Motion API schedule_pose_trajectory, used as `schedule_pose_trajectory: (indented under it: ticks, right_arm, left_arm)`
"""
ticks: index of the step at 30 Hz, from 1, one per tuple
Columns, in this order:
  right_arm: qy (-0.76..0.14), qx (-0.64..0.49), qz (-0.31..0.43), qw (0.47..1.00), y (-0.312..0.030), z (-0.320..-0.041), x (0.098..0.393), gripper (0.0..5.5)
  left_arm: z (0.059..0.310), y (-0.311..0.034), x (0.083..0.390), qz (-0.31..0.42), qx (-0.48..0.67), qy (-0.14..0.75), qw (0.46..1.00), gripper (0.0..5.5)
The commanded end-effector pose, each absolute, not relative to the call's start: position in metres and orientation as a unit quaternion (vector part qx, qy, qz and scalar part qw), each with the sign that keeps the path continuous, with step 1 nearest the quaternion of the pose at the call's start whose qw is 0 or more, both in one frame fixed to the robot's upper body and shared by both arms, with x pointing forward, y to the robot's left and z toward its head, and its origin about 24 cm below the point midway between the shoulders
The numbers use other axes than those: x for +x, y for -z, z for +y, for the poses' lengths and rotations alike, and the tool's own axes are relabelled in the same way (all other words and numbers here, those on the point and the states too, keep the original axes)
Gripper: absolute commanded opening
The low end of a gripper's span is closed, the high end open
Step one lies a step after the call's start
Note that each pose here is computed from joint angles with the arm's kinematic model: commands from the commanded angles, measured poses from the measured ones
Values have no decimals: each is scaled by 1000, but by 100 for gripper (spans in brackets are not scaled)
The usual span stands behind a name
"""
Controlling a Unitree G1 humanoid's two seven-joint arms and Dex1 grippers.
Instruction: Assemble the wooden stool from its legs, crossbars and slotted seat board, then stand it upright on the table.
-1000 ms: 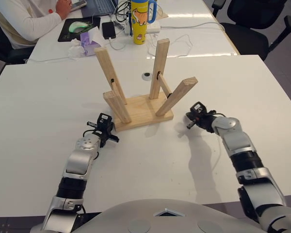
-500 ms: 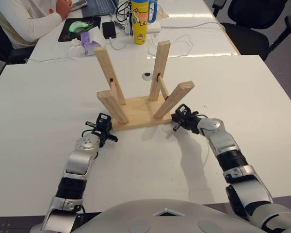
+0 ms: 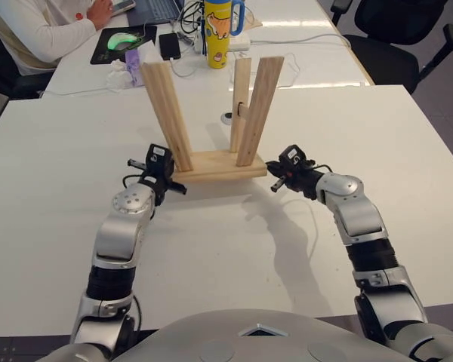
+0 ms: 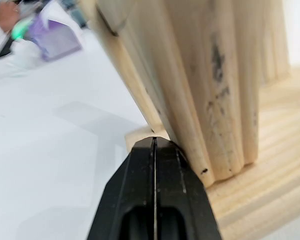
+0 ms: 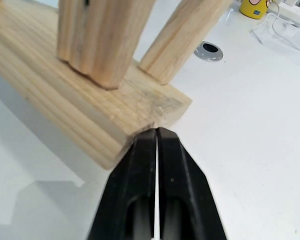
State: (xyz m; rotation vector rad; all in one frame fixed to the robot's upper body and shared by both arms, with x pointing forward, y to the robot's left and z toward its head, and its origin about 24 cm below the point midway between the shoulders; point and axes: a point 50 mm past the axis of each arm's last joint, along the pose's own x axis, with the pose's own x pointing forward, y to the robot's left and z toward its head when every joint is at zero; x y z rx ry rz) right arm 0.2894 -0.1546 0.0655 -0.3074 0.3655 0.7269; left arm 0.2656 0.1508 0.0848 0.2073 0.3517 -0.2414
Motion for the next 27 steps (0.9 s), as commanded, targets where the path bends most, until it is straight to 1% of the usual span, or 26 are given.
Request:
schedule_pose_trajectory:
  ticks: [1, 8, 19, 23, 25, 27]
  right_arm:
    - [-411, -126, 97, 897, -101, -122, 294, 0]
    - [-392, -108, 65, 911, -121, -122, 302, 0]
    - [-379, -86, 41, 920, -136, -121, 307, 0]
    - [-341, -106, 68, 932, -125, -130, 313, 0]
    - [-310, -121, 95, 938, -115, -138, 316, 0]
    - [-273, -135, 128, 944, -99, -147, 318, 0]
  left_arm:
    - [124, -108, 268, 132, 73, 191, 970, 2]
    - [124, -114, 270, 121, 74, 183, 973, 2]
    - [129, -150, 278, 60, 68, 166, 982, 2]
    - [137, -152, 279, 56, 75, 150, 984, 2]
    - [146, -154, 282, 48, 78, 126, 988, 2]
    - [163, -155, 285, 40, 84, 91, 991, 2]
